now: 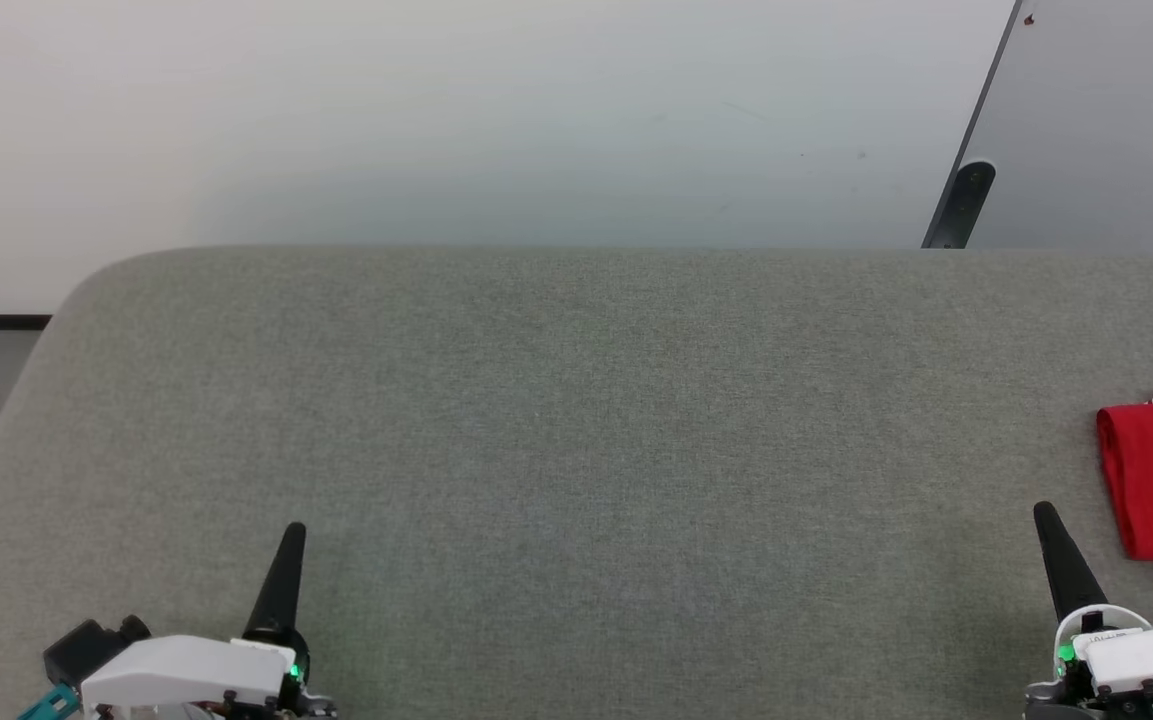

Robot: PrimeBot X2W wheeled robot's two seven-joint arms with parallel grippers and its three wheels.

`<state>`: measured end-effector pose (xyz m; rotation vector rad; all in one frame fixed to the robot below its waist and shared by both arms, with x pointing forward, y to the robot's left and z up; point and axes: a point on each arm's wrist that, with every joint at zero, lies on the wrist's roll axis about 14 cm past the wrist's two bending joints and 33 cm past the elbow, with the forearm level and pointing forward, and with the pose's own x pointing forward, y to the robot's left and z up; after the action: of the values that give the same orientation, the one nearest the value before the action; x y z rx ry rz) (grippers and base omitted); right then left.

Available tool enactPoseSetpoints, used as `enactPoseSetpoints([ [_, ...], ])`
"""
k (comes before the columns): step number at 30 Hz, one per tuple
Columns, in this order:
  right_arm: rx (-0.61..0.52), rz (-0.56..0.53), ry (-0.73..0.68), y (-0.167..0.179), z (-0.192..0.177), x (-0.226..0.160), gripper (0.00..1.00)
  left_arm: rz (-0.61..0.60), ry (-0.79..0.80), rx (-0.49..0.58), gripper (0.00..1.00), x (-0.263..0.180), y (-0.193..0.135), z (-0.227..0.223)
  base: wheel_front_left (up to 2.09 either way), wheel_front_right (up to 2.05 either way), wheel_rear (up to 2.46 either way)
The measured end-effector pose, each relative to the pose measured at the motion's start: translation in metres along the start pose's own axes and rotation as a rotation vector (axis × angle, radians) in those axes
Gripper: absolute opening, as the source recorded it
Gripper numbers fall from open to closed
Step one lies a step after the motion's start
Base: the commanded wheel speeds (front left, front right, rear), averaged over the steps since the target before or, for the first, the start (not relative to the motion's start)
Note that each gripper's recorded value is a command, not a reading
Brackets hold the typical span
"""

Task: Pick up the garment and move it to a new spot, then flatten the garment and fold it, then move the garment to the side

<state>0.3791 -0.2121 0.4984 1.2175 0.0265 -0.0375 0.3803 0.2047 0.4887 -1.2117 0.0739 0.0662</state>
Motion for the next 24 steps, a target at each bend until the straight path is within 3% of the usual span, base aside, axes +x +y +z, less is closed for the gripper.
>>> enactPoseSetpoints([
  [24, 0.2, 0.018, 0.004, 0.0058, -0.0046, 0.0051, 0.0, -0.037, 0.001, -0.206, 0.0, 0.0033, -0.0076, -0.0005, 0.0, 0.0, 0.0],
])
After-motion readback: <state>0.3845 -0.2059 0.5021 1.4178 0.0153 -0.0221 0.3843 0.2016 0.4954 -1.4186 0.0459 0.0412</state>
